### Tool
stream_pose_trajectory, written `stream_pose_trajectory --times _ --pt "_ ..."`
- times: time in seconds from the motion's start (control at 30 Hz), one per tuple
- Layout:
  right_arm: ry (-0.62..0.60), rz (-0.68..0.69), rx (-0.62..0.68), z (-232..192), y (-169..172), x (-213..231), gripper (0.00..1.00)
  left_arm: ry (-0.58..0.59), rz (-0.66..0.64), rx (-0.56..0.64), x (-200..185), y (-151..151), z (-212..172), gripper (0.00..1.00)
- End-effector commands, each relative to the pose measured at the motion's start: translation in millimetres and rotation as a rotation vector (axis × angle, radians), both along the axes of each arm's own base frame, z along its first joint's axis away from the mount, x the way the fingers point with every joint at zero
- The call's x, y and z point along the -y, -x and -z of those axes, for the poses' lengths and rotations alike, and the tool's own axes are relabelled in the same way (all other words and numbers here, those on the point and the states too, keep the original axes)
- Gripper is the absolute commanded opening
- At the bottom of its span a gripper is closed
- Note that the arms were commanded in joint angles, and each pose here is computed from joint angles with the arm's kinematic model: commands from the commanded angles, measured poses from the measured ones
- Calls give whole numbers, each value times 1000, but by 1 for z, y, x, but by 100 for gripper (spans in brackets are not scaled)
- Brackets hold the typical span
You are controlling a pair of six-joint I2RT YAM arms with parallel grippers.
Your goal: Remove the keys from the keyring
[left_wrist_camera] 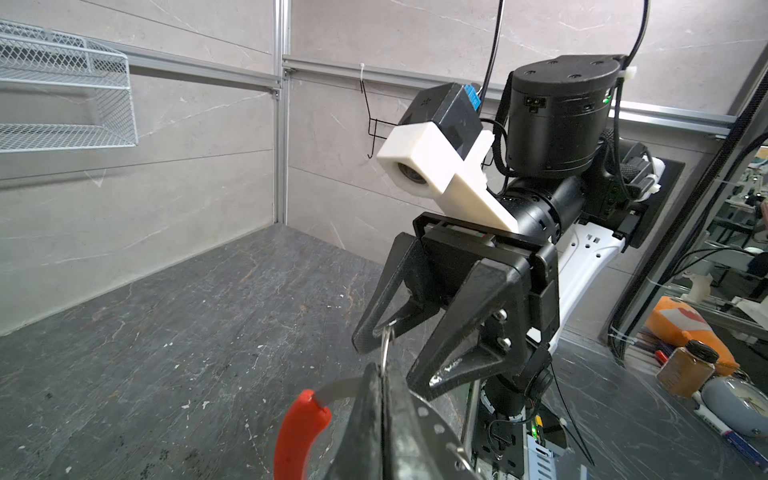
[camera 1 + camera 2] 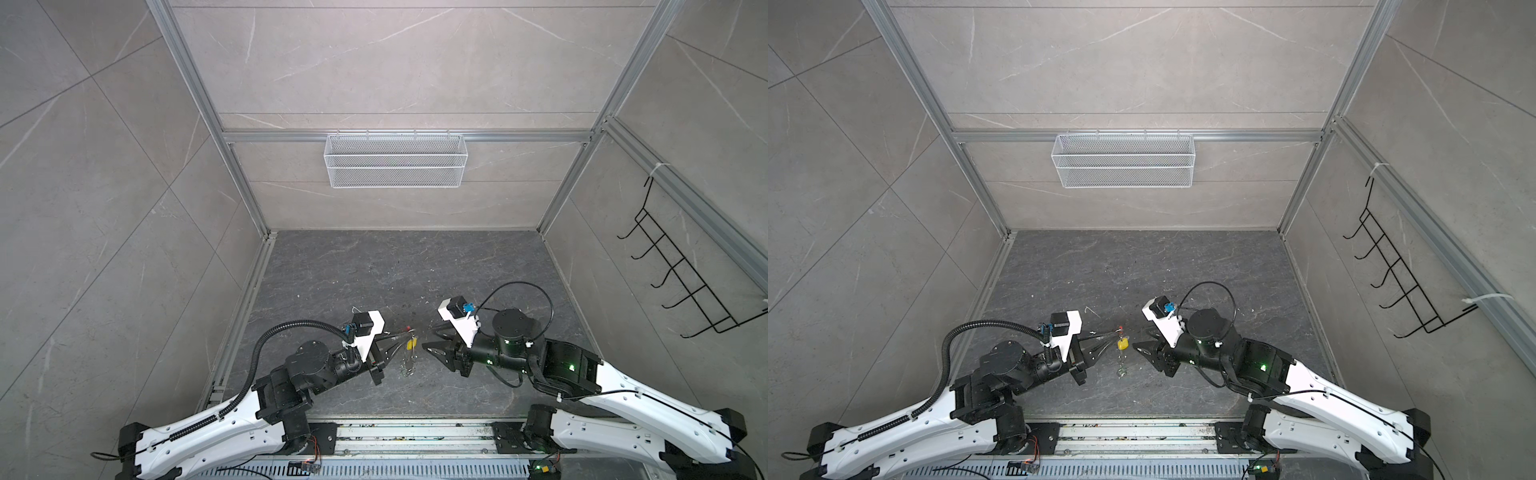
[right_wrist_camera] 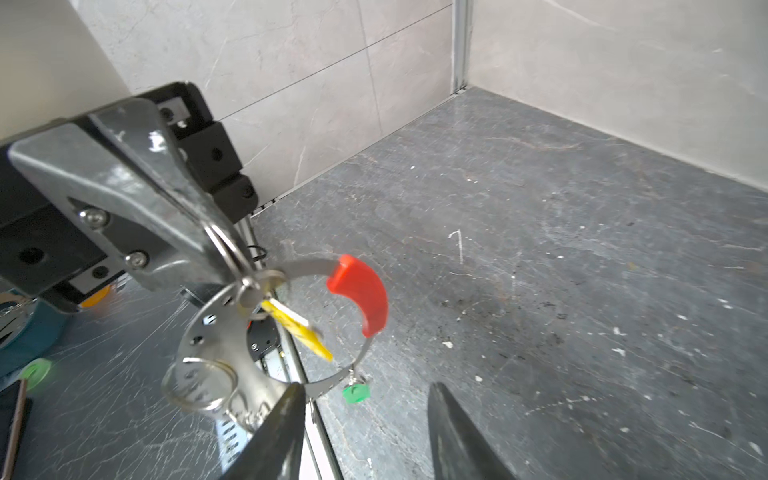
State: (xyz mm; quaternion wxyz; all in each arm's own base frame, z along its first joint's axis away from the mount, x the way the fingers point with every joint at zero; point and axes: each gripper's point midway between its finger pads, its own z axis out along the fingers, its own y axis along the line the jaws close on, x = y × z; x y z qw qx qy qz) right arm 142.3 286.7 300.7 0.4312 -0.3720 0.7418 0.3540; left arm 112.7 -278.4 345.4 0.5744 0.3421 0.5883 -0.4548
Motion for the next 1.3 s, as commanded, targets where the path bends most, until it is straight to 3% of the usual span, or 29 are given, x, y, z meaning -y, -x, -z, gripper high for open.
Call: stream_pose_trajectory --times 0.0,0.23,0.7,1.0,1.27 --pt "-52 -41 19 -7 7 -8 51 81 37 58 -1 7 -28 0" --pt "-79 -112 34 -10 19 -19 51 74 53 44 2 7 -24 0" --pt "-51 -90 43 -2 12 -26 42 83 89 28 5 11 -26 0" --pt "-51 -105 32 4 14 -29 24 96 76 28 2 10 -28 0" --pt "-38 -119 38 9 19 -23 0 88 101 40 1 15 -27 0"
